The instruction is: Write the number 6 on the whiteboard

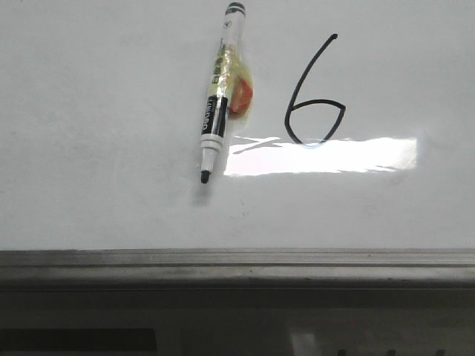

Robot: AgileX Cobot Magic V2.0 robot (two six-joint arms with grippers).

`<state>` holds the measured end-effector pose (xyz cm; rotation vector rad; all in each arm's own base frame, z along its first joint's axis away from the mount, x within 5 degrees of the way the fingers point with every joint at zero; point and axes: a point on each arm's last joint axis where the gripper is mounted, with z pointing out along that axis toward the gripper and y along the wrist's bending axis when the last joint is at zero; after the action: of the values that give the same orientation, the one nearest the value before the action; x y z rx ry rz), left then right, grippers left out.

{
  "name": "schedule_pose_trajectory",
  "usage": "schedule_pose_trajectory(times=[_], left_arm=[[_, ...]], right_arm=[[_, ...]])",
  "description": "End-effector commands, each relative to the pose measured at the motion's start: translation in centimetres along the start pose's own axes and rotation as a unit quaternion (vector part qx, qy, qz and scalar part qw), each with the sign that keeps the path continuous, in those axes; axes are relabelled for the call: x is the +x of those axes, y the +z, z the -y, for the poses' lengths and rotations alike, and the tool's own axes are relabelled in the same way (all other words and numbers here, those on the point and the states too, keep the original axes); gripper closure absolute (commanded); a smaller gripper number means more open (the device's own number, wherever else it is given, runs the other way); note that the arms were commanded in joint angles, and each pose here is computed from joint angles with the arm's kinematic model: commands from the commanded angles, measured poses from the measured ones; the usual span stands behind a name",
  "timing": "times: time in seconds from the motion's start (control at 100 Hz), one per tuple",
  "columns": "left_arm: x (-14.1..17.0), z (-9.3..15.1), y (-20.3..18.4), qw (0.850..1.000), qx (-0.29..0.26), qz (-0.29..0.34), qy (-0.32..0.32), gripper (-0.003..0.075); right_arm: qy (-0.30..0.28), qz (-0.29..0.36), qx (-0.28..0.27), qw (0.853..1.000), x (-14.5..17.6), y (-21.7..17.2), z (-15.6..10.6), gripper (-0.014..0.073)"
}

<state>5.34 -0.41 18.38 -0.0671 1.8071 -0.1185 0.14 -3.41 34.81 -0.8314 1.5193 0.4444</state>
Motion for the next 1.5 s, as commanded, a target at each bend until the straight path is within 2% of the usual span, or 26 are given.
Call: schedule_pose_trajectory(times=[0.0, 0.61, 0.74, 0.83, 0.94, 1.01, 1.08, 1.18, 1.28, 1.36, 1.49], left_arm=[[0.3, -0.1, 0.1, 1.0, 0.0, 0.025, -0.008, 0.0741], [0.3, -0.1, 0.1, 1.0, 0.0, 0.025, -0.009, 0.0741], [0.3, -0.1, 0.1, 1.0, 0.0, 0.025, -0.009, 0.0741], [0.3, -0.1, 0.1, 1.0, 0.0, 0.025, -0.009, 0.0741], [0.3, -0.1, 0.1, 1.0, 0.0, 0.025, -0.009, 0.0741], [0.3, -0.1, 0.1, 1.0, 0.0, 0.025, -0.009, 0.0741], [0.3, -0.1, 0.1, 1.0, 0.0, 0.025, -0.009, 0.0741], [0.3, -0.1, 0.1, 1.0, 0.0, 0.025, -0.009, 0.0741], [0.3, -0.1, 0.1, 1.0, 0.0, 0.025, -0.009, 0.0741], [0.3, -0.1, 0.1, 1.0, 0.0, 0.025, -0.009, 0.0741], [0.3, -0.1, 0.1, 1.0, 0.0, 0.025, -0.009, 0.0741]], right_arm=[[-0.006, 0.037, 0.009, 0.999, -1.2, 0.0, 0.2, 0.0644], [-0.008, 0.033, 0.01, 0.999, -1.0, 0.1, 0.2, 0.0644], [-0.068, 0.007, 0.07, 0.995, 0.2, 1.3, 0.8, 0.0644], [-0.112, 0.053, 0.125, 0.984, 0.2, 2.5, 0.6, 0.0644], [-0.062, 0.079, 0.154, 0.983, 1.4, 4.1, -0.4, 0.0644], [-0.038, 0.059, 0.173, 0.982, 2.9, 5.3, -0.8, 0.0644], [0.023, 0.027, 0.19, 0.981, 4.9, 6.5, -1.3, 0.0644], [0.112, 0.021, 0.239, 0.964, 7.8, 7.9, -1.5, 0.0644], [0.113, 0.06, 0.3, 0.945, 10.4, 8.8, -1.2, 0.0644], [0.11, 0.066, 0.335, 0.934, 12.1, 9.1, -1.1, 0.0644], [0.135, -0.003, 0.372, 0.918, 14.3, 8.9, -1.0, 0.0644]])
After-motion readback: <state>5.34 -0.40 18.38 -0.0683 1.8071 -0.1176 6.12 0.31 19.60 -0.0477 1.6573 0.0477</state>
